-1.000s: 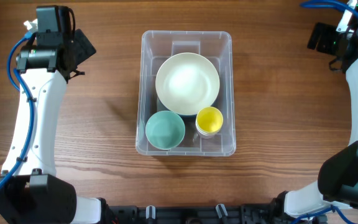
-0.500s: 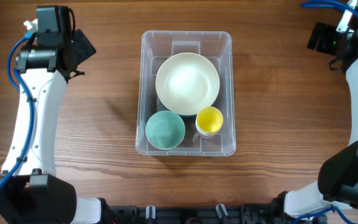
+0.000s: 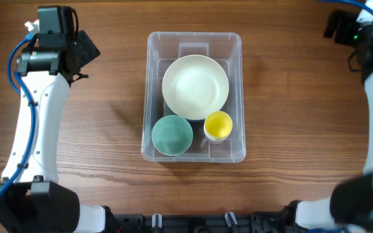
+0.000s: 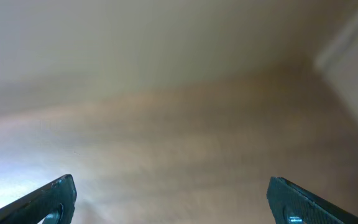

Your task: Pack container

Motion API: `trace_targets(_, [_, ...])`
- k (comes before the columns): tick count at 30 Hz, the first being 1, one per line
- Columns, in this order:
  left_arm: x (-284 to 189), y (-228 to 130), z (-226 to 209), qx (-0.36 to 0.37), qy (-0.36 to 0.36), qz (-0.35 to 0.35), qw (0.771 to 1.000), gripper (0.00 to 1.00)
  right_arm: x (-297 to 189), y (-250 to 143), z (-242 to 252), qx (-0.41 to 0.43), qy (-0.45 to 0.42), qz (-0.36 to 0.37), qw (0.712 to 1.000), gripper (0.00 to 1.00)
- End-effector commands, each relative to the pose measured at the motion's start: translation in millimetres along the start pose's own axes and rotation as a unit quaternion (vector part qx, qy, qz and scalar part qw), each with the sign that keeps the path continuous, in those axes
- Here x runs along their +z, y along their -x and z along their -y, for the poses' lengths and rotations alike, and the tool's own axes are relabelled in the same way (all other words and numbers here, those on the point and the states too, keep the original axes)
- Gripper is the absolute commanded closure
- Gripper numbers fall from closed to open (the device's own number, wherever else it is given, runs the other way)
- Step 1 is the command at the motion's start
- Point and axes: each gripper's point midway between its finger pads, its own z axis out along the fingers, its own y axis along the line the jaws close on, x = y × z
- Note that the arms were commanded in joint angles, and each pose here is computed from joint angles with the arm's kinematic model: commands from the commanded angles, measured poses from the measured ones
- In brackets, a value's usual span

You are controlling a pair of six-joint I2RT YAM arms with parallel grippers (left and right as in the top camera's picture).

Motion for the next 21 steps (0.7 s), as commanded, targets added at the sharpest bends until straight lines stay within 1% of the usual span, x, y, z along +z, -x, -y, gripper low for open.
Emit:
trace_targets(1, [-10,11,-2,-0.012,-0.002,0.018,1.0,0.0,-103,61,-34,-0.027,0.057,0.12,0.991,0.01])
trace_targets(4, [-10,11,-2,-0.012,-0.002,0.018,1.0,0.0,-174,62,-43,-0.034,0.062,0.161,0.984,0.0])
trace_targets(7, [-10,11,-2,-0.012,-0.002,0.018,1.0,0.0,-224,50,-45,-0.036,0.061,0.199,0.977,0.0])
trace_targets(9, [-10,11,-2,-0.012,-0.002,0.018,1.0,0.0,-260,32,-47,-0.039,0.059,0.229,0.971,0.0])
trace_targets(11, [-10,11,-2,-0.012,-0.002,0.018,1.0,0.0,-282,13,-48,-0.041,0.059,0.25,0.965,0.0])
trace_targets(13, [-10,11,-2,-0.012,-0.002,0.018,1.0,0.0,-299,-7,-49,-0.044,0.057,0.273,0.959,0.0])
trace_targets(16, [-10,11,-2,-0.012,-0.002,0.018,1.0,0.0,-308,-37,-51,-0.047,0.058,0.298,0.952,0.0])
trace_targets(18, [-10,11,-2,-0.012,-0.002,0.018,1.0,0.0,-306,-56,-52,-0.05,0.061,0.317,0.945,0.0])
trace_targets(21, [-10,11,-2,-0.012,-0.002,0.018,1.0,0.0,-293,-73,-57,-0.058,0.073,0.345,0.934,0.0])
